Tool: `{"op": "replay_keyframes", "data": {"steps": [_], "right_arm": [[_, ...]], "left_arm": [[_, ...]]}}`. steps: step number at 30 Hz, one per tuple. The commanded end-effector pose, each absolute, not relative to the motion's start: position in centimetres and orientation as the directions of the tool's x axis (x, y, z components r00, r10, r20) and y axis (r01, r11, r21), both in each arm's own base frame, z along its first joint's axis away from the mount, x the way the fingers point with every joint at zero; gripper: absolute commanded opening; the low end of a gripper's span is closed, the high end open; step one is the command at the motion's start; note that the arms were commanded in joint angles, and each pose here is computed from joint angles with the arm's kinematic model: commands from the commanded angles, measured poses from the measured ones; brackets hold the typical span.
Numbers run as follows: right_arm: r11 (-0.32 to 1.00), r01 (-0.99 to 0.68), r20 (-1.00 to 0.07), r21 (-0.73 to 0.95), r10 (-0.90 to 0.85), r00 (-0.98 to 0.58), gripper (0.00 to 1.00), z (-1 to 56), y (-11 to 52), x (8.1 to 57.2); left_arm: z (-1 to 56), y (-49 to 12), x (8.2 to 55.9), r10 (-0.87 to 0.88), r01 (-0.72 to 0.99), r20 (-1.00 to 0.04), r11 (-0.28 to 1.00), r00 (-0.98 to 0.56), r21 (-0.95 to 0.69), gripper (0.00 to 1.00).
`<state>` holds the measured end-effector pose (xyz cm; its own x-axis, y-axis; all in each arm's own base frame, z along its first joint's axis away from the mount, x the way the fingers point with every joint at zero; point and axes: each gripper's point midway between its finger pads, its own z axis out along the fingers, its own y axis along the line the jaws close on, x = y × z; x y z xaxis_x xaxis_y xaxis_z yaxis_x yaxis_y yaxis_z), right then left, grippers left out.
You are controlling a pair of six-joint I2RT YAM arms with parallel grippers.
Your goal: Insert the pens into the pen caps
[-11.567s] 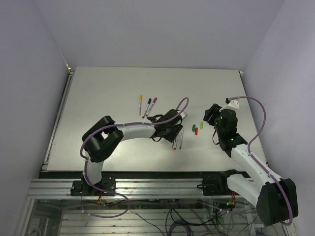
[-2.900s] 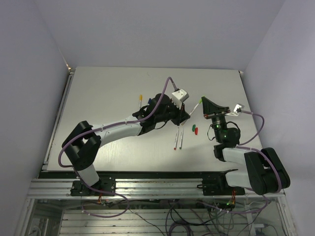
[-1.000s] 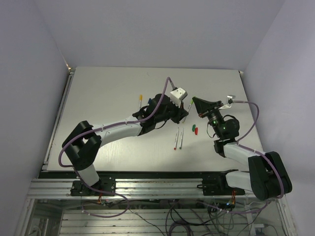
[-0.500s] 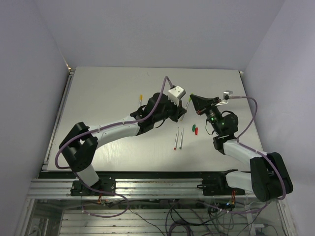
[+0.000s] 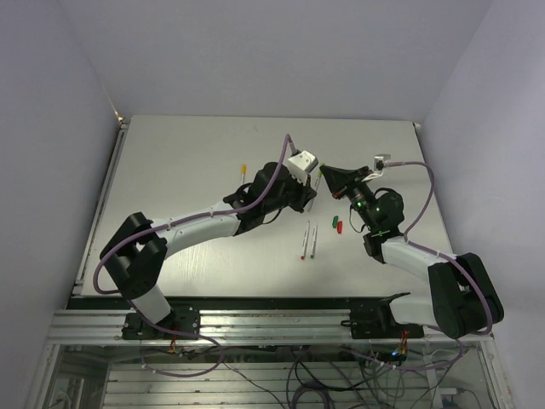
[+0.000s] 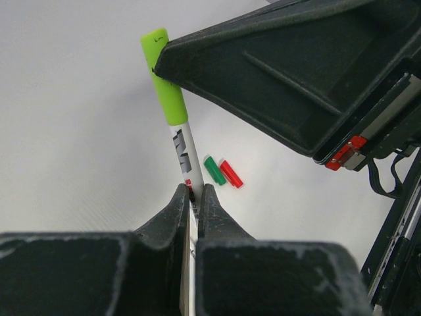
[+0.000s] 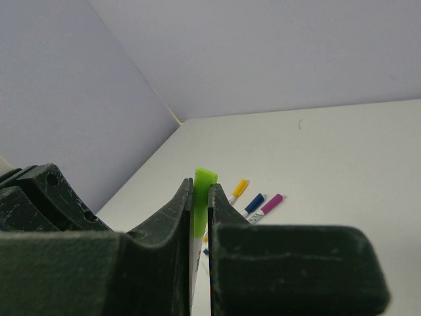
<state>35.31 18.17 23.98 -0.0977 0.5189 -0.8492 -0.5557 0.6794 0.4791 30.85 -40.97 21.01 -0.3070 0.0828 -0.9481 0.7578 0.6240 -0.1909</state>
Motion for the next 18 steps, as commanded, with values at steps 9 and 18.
{"op": "replay_keyframes", "data": {"steps": [9,18], "right_arm": [[0.686,-0.528,-0.863,0.501,0.357,-0.357,0.00,16.5,20.7,33.3],[0.799,-0.459,-0.916,0.389,0.388,-0.101,0.28,25.3,17.6,36.0]], "left_arm": [[37.4,-39.2,32.3,-0.276,0.764,-0.960,0.628,0.041,-0.148,0.07],[25.4,-38.9,33.8,-0.016,0.683,-0.987,0.720,-0.160,-0.122,0.07]]}}
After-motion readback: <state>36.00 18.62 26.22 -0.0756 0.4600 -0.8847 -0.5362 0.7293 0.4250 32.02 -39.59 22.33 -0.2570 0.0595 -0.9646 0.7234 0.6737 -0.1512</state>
